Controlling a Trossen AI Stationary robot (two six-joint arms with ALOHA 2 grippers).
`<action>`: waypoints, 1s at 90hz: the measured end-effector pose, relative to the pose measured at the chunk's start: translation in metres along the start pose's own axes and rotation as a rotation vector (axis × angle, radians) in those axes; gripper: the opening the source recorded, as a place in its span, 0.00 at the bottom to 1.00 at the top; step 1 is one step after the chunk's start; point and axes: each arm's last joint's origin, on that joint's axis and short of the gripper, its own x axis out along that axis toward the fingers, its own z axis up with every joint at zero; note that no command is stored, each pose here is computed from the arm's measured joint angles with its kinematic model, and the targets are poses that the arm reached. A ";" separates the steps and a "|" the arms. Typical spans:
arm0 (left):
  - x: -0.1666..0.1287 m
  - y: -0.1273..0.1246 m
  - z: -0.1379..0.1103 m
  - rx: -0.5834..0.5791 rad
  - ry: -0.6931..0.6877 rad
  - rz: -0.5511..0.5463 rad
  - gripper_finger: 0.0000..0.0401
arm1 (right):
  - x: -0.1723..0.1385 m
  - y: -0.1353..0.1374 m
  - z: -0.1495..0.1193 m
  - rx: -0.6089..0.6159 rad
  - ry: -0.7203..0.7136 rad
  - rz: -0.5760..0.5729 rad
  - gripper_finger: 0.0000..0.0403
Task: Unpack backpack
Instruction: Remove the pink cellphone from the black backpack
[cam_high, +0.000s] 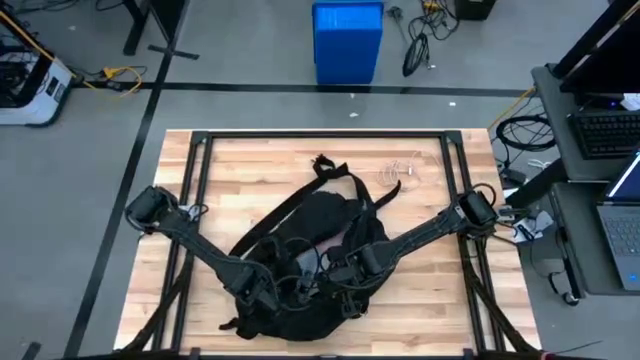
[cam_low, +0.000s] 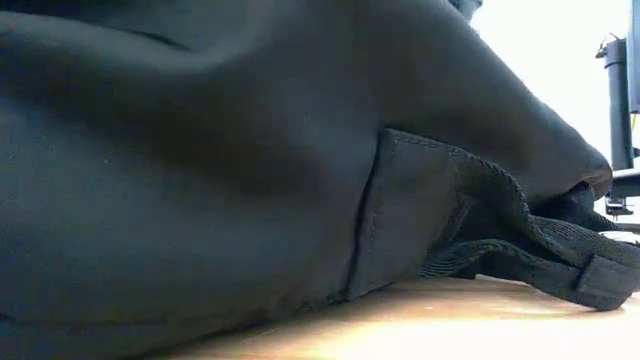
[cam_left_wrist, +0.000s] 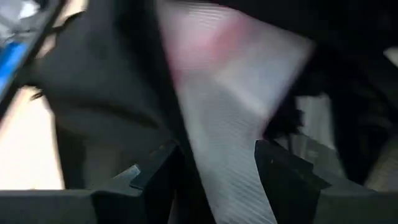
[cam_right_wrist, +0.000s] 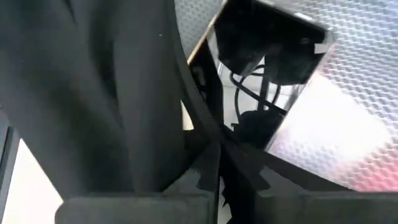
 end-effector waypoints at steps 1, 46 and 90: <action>0.001 -0.001 0.000 0.009 0.001 -0.005 0.50 | 0.000 0.001 0.000 -0.001 0.000 0.001 0.00; 0.004 0.020 -0.023 0.041 0.098 0.305 0.50 | 0.000 0.013 -0.005 -0.014 0.024 0.031 0.00; -0.030 -0.005 0.009 0.247 -0.023 0.058 0.50 | 0.000 0.013 -0.002 0.010 -0.002 0.031 0.00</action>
